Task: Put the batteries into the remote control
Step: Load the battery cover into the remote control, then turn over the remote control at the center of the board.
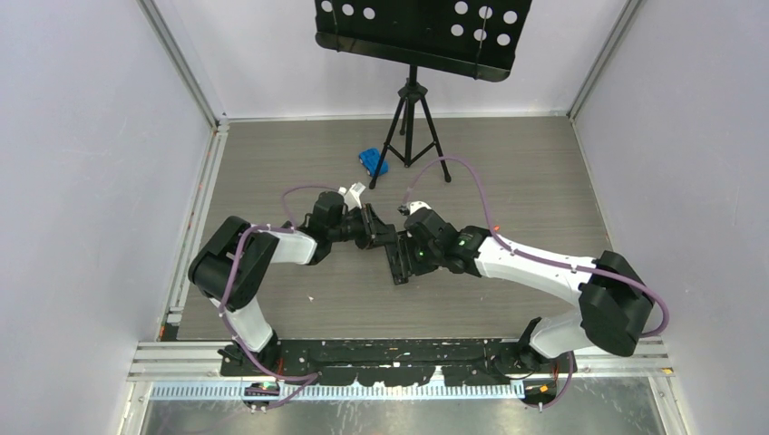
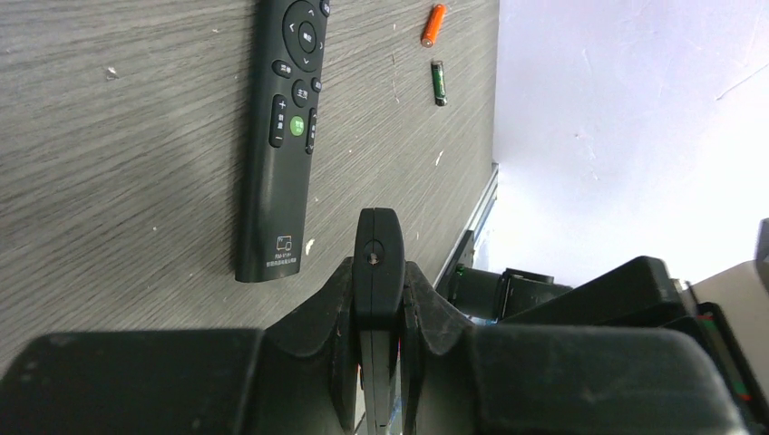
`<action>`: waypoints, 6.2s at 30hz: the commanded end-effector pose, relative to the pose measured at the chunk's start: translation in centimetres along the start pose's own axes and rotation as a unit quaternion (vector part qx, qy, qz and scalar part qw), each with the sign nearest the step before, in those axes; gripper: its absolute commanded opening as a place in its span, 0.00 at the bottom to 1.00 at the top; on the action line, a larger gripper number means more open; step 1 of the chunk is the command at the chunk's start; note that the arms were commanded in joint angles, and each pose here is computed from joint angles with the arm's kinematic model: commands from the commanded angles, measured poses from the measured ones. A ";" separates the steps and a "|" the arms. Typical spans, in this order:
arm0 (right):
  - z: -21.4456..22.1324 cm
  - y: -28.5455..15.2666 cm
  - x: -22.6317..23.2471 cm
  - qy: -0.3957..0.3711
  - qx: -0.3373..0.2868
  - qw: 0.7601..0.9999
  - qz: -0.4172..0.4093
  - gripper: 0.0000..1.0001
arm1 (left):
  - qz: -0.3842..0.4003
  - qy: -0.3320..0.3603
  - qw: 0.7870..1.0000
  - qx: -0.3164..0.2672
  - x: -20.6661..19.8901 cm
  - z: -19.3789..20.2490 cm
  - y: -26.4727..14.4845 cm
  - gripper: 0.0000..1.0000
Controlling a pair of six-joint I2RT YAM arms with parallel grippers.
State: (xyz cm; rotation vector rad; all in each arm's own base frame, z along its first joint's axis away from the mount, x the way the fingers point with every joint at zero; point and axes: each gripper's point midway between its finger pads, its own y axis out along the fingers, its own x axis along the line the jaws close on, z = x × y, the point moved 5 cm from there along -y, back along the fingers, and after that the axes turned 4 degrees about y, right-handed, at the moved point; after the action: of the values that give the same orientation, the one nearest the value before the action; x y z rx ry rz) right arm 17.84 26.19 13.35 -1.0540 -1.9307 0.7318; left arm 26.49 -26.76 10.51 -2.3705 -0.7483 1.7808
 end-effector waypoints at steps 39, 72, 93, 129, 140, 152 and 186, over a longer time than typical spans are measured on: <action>2.1 0.6 0.6 0.021 0.094 0.995 0.022 0.40 | 0.020 0.013 1.000 -0.015 -1.9 -1.4 0.2 0.00; -0.2 0.2 0.5 0.034 0.053 0.998 -0.014 0.43 | 0.116 0.043 0.990 0.067 -6.1 0.1 -2.0 0.00; -3.3 1.3 0.3 0.025 0.001 0.999 0.022 0.48 | 0.116 0.001 0.990 0.083 -6.7 1.1 -2.2 0.00; -4.5 -10.4 4.1 0.183 -0.172 0.939 -0.236 0.88 | 0.106 0.018 0.994 -0.017 -11.8 -2.2 -6.3 0.00; -5.2 -11.8 5.0 0.299 -0.197 0.877 -0.320 0.76 | 0.171 -0.027 0.977 -0.125 -17.6 -4.3 -10.1 0.00; -7.3 -12.3 6.9 0.304 -0.213 0.846 -0.383 0.34 | 0.237 -0.041 0.963 -0.121 -21.1 -3.2 -12.2 0.00; -5.5 -15.3 10.5 0.028 -0.131 0.877 -0.462 0.37 | 0.252 0.141 0.957 0.003 -22.8 0.3 -14.2 0.00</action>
State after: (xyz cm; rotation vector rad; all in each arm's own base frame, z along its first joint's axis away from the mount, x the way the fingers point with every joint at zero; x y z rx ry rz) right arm 12.47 28.14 29.97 -0.2183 -2.1464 -0.0589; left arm 17.28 -24.33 33.48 -2.8439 -0.1663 1.5937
